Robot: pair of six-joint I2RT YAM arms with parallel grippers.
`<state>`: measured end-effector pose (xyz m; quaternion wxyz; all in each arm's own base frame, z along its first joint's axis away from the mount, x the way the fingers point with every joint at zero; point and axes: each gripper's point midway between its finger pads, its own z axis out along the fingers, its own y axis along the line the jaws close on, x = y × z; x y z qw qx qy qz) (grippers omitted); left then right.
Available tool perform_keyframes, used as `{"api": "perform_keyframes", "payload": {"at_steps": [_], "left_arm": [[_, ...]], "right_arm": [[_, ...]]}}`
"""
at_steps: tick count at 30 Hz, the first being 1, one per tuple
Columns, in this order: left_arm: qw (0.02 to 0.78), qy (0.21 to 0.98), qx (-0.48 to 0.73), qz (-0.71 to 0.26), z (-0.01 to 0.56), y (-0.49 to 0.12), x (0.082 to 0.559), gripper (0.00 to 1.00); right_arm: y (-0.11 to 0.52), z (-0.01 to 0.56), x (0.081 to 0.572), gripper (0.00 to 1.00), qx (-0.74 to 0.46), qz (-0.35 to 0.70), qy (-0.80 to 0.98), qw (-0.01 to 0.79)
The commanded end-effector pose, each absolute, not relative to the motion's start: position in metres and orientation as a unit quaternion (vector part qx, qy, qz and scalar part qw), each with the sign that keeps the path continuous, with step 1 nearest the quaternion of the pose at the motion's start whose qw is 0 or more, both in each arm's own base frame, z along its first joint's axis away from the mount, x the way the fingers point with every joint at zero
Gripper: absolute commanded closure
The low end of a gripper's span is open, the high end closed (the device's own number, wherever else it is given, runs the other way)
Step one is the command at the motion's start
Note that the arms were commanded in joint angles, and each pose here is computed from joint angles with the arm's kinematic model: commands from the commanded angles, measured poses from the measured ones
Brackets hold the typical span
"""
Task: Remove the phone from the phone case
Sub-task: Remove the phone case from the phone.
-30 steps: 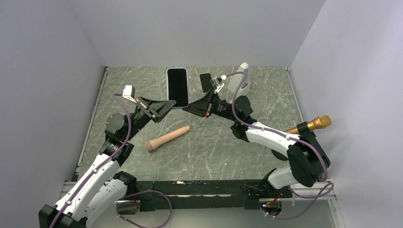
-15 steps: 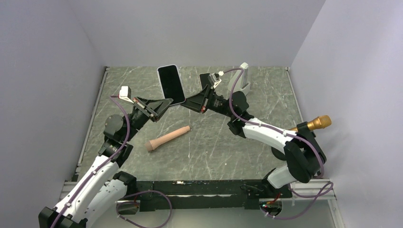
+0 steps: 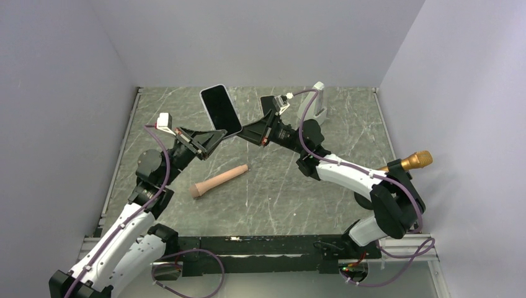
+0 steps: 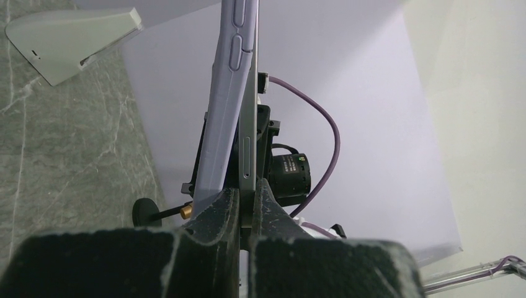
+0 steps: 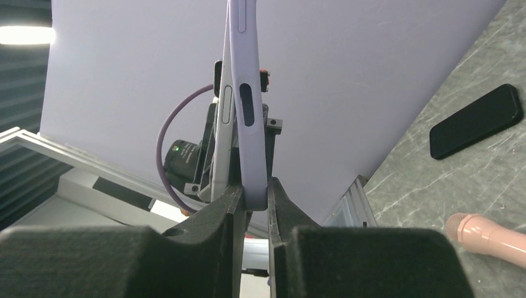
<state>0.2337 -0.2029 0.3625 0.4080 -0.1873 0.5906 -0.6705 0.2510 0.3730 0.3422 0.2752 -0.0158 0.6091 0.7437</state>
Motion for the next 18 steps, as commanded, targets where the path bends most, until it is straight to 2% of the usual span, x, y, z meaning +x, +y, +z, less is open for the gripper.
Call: {"api": "perform_keyframes", "payload": {"at_steps": [1,9,18], "left_arm": [[0.353,0.617,-0.096,-0.697,0.369,-0.233,0.195,1.0],[0.348,0.634,-0.071,-0.687,0.361,-0.244,0.193,1.0],[0.429,0.689,-0.064,-0.581,0.365,-0.222,0.212,1.0]], "right_arm": [[0.362,0.385,0.266,1.0,0.01,0.763,0.549,0.341],[0.356,0.381,0.262,1.0,0.014,0.77,0.537,0.344],[0.341,0.356,0.23,1.0,-0.025,0.773,0.533,0.342]]}}
